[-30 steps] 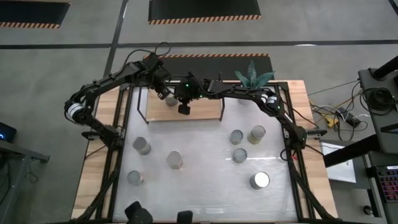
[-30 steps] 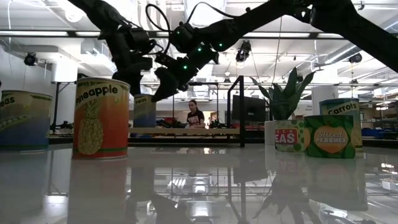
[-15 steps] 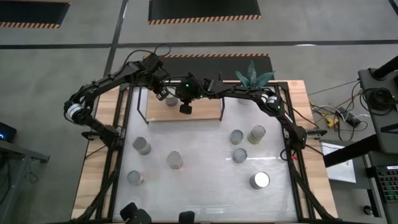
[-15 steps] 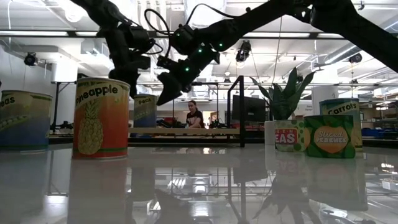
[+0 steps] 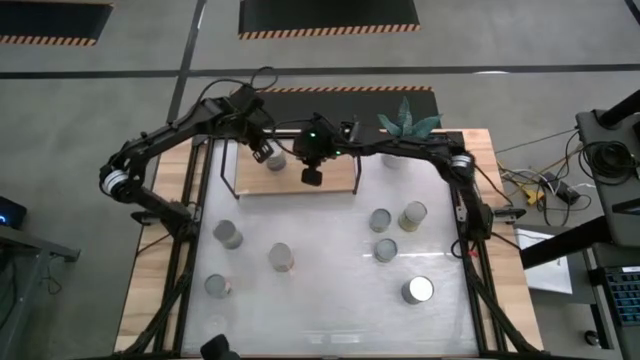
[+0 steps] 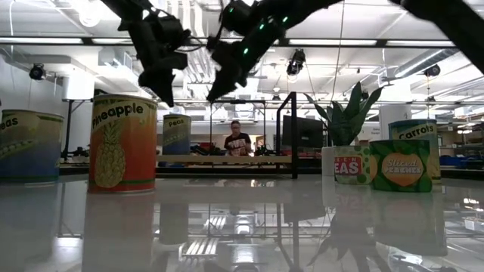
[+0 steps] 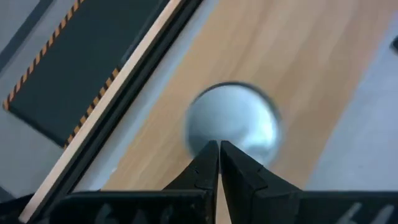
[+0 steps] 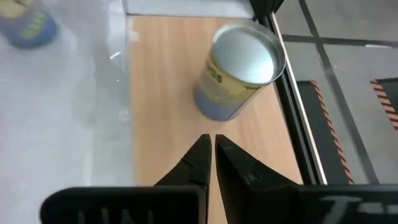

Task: Pick and place cans onto a shelf
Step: Put the right canned peas on the shelf

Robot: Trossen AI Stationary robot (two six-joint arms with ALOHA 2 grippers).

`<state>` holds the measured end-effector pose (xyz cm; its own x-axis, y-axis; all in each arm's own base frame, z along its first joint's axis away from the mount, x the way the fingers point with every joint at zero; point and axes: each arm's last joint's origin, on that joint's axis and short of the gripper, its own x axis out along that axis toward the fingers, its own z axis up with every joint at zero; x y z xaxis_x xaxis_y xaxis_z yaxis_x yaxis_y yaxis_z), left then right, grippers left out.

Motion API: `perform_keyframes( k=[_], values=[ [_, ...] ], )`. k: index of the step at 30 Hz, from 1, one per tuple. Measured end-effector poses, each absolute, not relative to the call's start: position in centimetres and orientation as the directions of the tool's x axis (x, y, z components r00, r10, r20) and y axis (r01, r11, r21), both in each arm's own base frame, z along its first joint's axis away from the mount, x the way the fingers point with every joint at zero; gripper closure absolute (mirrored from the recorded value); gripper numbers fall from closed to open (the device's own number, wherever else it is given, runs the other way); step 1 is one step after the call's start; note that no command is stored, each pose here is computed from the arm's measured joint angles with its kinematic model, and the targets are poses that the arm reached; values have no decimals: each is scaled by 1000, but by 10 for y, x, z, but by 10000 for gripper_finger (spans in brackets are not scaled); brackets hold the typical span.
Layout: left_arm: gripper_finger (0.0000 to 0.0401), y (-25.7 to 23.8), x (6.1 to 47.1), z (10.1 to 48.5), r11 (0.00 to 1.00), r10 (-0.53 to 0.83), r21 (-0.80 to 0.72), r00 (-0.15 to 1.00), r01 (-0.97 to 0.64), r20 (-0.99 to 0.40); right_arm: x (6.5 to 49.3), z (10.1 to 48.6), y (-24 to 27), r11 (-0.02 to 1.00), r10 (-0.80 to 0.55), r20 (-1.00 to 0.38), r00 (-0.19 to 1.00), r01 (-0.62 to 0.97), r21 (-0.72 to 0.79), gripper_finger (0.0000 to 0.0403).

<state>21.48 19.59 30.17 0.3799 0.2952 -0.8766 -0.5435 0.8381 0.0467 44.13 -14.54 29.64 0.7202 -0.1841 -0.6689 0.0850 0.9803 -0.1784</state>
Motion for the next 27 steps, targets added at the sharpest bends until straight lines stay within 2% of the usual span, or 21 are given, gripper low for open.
perform_keyframes(
  k=[6,20,23,27],
  values=[
    [401,189,231,298,870,308,61,441,-490,-843,406,313,-117,984,-166,-629,760,83,-160,390],
    [401,187,229,267,861,274,50,379,-506,-884,349,308,-85,985,-162,-490,856,114,-126,390],
    [401,188,227,267,833,330,112,325,-541,-886,344,308,-83,987,-157,-491,857,113,-118,390],
    [401,190,221,268,775,428,249,192,-581,-883,343,305,-78,988,-147,-498,855,106,-109,390]
  ],
)
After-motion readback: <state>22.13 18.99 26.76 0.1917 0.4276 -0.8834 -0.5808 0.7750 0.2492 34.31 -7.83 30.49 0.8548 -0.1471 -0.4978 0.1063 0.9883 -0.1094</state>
